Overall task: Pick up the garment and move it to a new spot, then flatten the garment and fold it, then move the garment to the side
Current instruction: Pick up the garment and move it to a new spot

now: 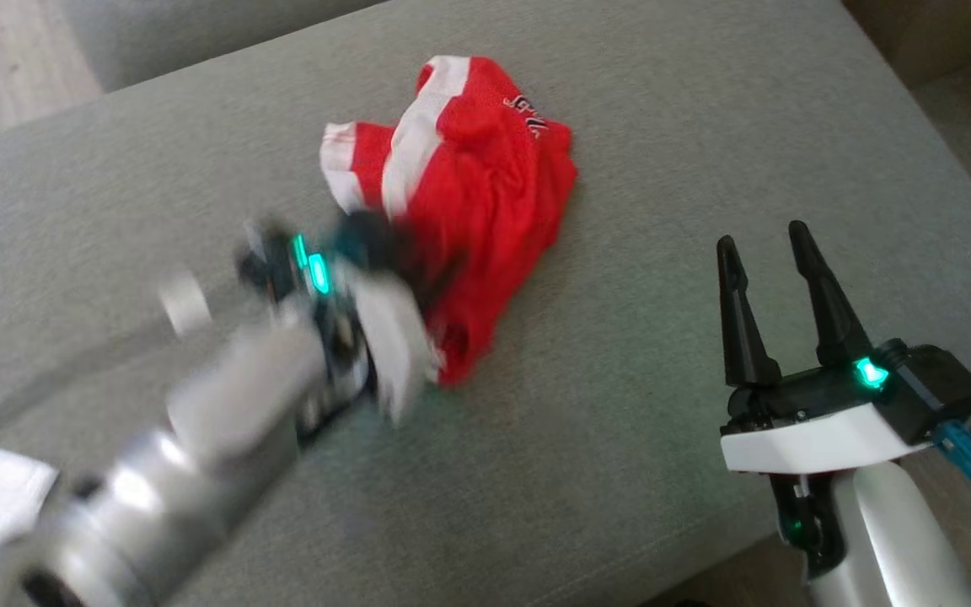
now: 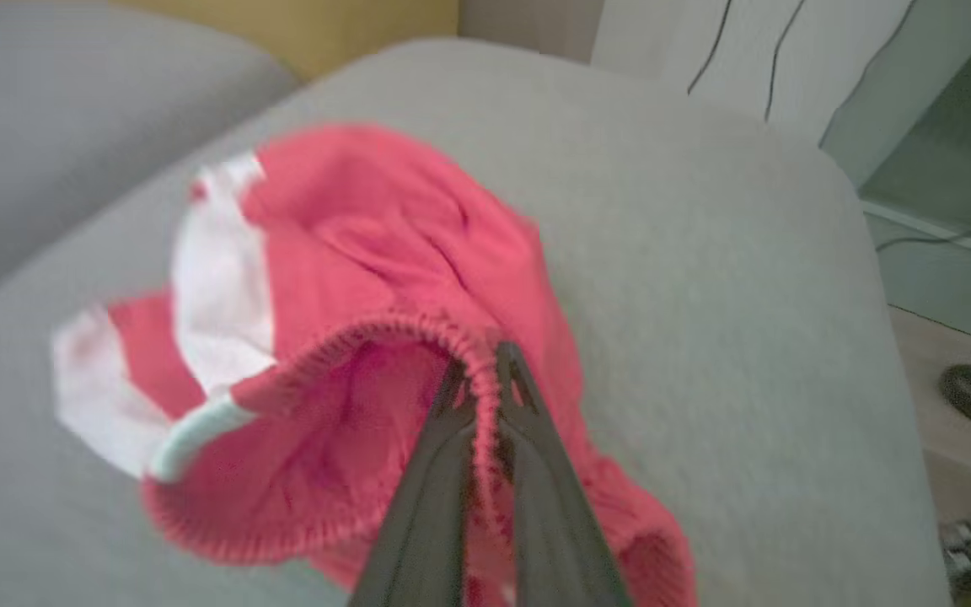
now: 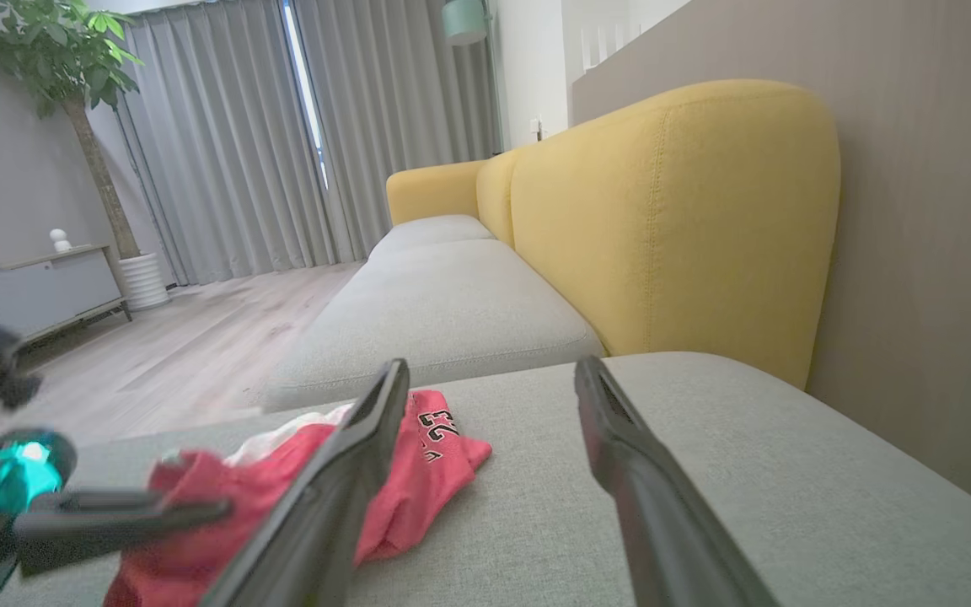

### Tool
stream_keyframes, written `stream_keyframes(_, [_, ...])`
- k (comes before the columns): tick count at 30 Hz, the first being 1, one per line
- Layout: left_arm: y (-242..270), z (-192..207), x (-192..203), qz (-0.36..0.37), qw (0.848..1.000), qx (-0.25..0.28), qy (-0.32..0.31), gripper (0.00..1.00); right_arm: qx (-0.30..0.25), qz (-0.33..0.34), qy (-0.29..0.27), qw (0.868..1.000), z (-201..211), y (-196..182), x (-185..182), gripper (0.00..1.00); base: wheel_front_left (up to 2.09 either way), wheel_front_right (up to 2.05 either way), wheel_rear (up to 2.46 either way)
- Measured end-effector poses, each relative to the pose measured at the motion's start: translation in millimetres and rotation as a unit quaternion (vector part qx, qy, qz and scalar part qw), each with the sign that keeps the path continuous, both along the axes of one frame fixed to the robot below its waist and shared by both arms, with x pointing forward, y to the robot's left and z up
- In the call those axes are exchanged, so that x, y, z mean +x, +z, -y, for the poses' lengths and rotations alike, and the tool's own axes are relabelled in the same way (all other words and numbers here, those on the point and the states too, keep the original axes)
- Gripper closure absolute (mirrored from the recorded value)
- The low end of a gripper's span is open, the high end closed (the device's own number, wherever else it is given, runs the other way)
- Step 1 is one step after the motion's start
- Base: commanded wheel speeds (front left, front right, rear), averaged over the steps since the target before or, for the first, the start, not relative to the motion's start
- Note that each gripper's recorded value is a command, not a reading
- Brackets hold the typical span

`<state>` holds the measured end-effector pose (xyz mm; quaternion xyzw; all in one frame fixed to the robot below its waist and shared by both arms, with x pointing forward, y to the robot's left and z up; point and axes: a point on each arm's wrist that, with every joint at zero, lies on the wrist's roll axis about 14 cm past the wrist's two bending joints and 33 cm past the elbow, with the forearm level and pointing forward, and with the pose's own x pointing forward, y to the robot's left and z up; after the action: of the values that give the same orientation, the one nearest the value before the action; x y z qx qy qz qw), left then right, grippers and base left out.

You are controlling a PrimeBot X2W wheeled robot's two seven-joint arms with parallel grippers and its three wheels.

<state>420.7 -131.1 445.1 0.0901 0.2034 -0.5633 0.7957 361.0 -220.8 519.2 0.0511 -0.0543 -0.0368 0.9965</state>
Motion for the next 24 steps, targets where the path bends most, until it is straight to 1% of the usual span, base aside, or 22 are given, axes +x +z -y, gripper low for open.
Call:
stream_keyframes(3, [-40.2,-14.1,-38.1,-0.04,0.999,0.014,-0.007,1.0,0.001,-0.005,0.009,1.0,-5.3,-4.4,6.2,0.0,0.0,0.0,0.0])
stream_keyframes(4, [-47.1,-16.6,-46.8,-0.05,0.999,0.013,-0.005,1.0,0.002,-0.007,0.013,1.0,-7.7,-6.3,8.0,0.0,0.0,0.0,0.0])
stream_keyframes(6, [-50.3,-17.1,-58.5,-0.061,0.998,-0.005,0.002,1.0,0.002,-0.012,0.02,1.0,-12.0,-9.8,11.5,0.0,0.0,0.0,0.0])
stream_keyframes(7, [-49.4,-16.9,-60.8,-0.061,0.998,-0.013,0.008,0.83,0.002,-0.012,0.024,1.0,-14.2,-10.8,13.1,0.0,0.0,0.0,0.0])
stream_keyframes(8, [-45.8,-16.1,-61.3,-0.053,0.998,-0.025,0.014,0.0,0.001,-0.014,0.028,1.0,-16.8,-12.1,14.3,0.0,0.0,0.0,0.0])
stream_keyframes(9, [-40.9,-15.5,-61.9,-0.044,0.998,-0.037,0.018,0.0,-0.001,-0.015,0.033,0.999,-20.0,-13.1,15.1,0.0,0.0,0.0,0.0])
stream_keyframes(11, [-34.8,-17.3,-64.4,-0.011,0.999,-0.044,0.025,0.0,-0.008,-0.016,0.047,0.999,-28.7,-13.5,14.5,0.0,0.0,0.0,0.0])
stream_keyframes(13, [-30.4,-23.1,-66.7,0.018,0.997,-0.05,0.048,0.0,-0.009,-0.016,0.056,0.998,-35.3,-13.7,10.8,0.0,0.0,0.0,0.0])
stream_keyframes(15, [-25.4,-33.6,-67.2,0.039,0.992,-0.064,0.099,0.0,-0.004,-0.023,0.062,0.998,-40.4,-18.3,3.4,0.0,0.0,0.0,0.0])
stream_keyframes(18, [-20.4,-56.8,-70.8,0.049,0.978,-0.074,0.188,0.0,0.003,-0.032,0.073,0.997,-49.1,-24.8,-9.3,0.0,0.0,0.0,0.0])
stream_keyframes(19, [-14.9,-65.1,-71.3,0.053,0.97,-0.083,0.221,0.0,0.005,-0.033,0.075,0.997,-50.8,-26.1,-13.0,0.0,0.0,0.0,0.0])
stream_keyframes(20, [-4.7,-74.6,-69.2,0.058,0.959,-0.1,0.26,0.0,0.007,-0.034,0.076,0.997,-51.8,-27.2,-16.1,0.0,0.0,0.0,0.0])
stream_keyframes(22, [14.6,-103.4,-63.2,0.074,0.928,-0.128,0.342,0.0,0.009,-0.034,0.077,0.996,-52.4,-27.8,-19.0,0.0,0.0,0.0,0.0])
stream_keyframes(24, [29.0,-136.5,-63.2,0.1,0.897,-0.142,0.407,0.0,0.009,-0.033,0.075,0.997,-51.2,-27.8,-21.2,0.0,0.0,0.0,0.0])
